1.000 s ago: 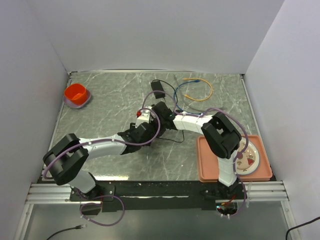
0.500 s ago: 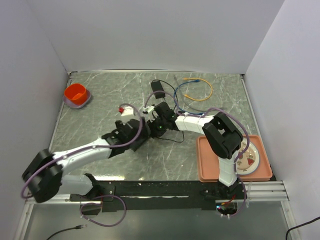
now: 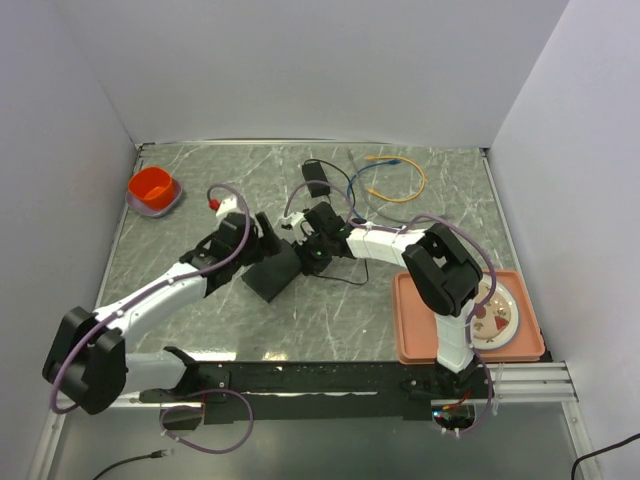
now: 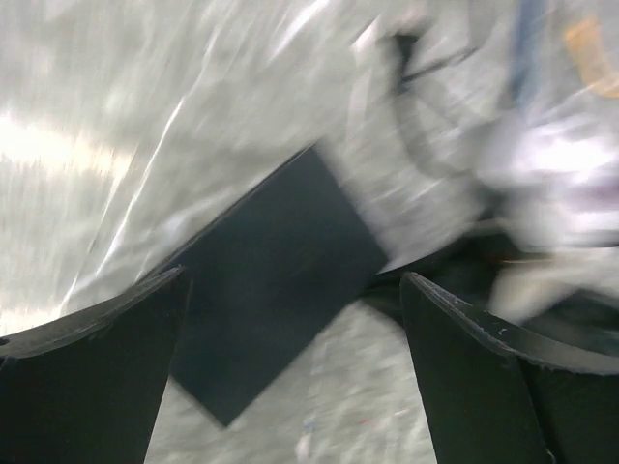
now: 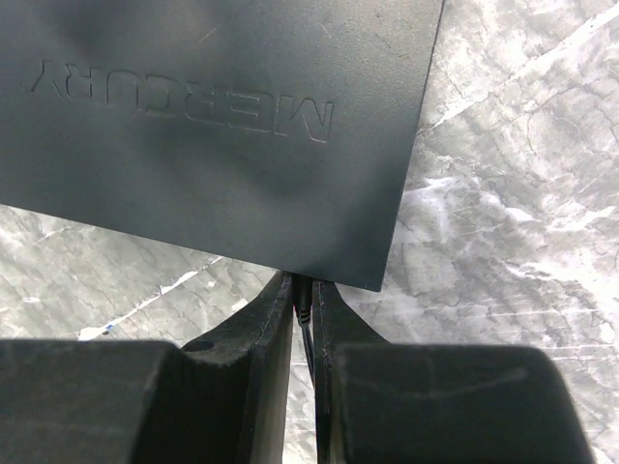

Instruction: Pull the plug from the switch port

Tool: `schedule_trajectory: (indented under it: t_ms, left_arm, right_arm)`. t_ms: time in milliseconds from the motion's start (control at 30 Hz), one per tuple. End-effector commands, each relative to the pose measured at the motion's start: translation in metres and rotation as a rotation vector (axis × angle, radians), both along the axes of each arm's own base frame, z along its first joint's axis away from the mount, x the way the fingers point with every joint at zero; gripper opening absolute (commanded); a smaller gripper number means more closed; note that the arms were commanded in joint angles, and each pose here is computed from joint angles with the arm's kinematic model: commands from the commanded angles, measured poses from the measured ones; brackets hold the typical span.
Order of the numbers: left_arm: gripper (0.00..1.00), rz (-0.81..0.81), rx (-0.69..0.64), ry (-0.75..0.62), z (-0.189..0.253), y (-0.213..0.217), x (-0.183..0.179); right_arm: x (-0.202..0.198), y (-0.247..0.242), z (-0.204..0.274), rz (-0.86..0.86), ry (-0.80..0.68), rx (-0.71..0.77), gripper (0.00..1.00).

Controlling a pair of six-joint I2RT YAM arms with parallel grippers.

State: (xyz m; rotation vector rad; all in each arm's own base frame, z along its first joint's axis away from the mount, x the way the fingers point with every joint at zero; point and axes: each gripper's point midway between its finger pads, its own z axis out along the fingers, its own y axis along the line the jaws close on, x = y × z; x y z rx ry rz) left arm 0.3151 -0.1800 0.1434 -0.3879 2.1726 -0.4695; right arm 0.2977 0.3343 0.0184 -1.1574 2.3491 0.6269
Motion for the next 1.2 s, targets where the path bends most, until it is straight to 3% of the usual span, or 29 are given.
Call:
schedule_trajectory:
  t_ms: [0, 133, 400, 600, 733, 867, 1000, 1167]
  left_arm:
    - [0.97, -0.013, -0.061, 0.100, -0.043, -0.004, -0.016]
    - [0.97, 0.000, -0.068, 0.084, -0.050, 0.001, -0.020]
    - [0.97, -0.089, 0.020, 0.003, -0.043, -0.010, -0.031]
    - [0.99, -0.249, 0.264, -0.011, -0.043, -0.050, -0.048]
    - [0.98, -0.260, 0.465, 0.048, -0.046, -0.044, -0.059]
    - [0.94, -0.298, 0.523, 0.076, -0.051, -0.046, -0.057]
    - [0.82, -0.303, 0.623, 0.160, -0.074, -0.045, -0.055]
    - [0.80, -0.271, 0.707, 0.190, -0.091, -0.036, -0.051]
  right_arm:
    - [-0.012, -0.024, -0.022, 0.040, 0.013, -0.128, 0.00]
    - [-0.012, -0.021, -0.015, 0.082, -0.024, -0.097, 0.00]
    - [0.008, -0.025, -0.017, 0.141, -0.070, -0.208, 0.00]
    - [0.016, -0.024, -0.010, 0.155, -0.061, -0.188, 0.00]
    - [0.015, -0.022, 0.001, 0.151, -0.051, -0.123, 0.00]
    - [0.012, -0.019, 0.002, 0.141, -0.044, -0.093, 0.00]
    - [0.004, -0.019, -0.004, 0.139, -0.015, -0.079, 0.00]
    - [-0.003, -0.021, -0.007, 0.131, 0.001, -0.065, 0.00]
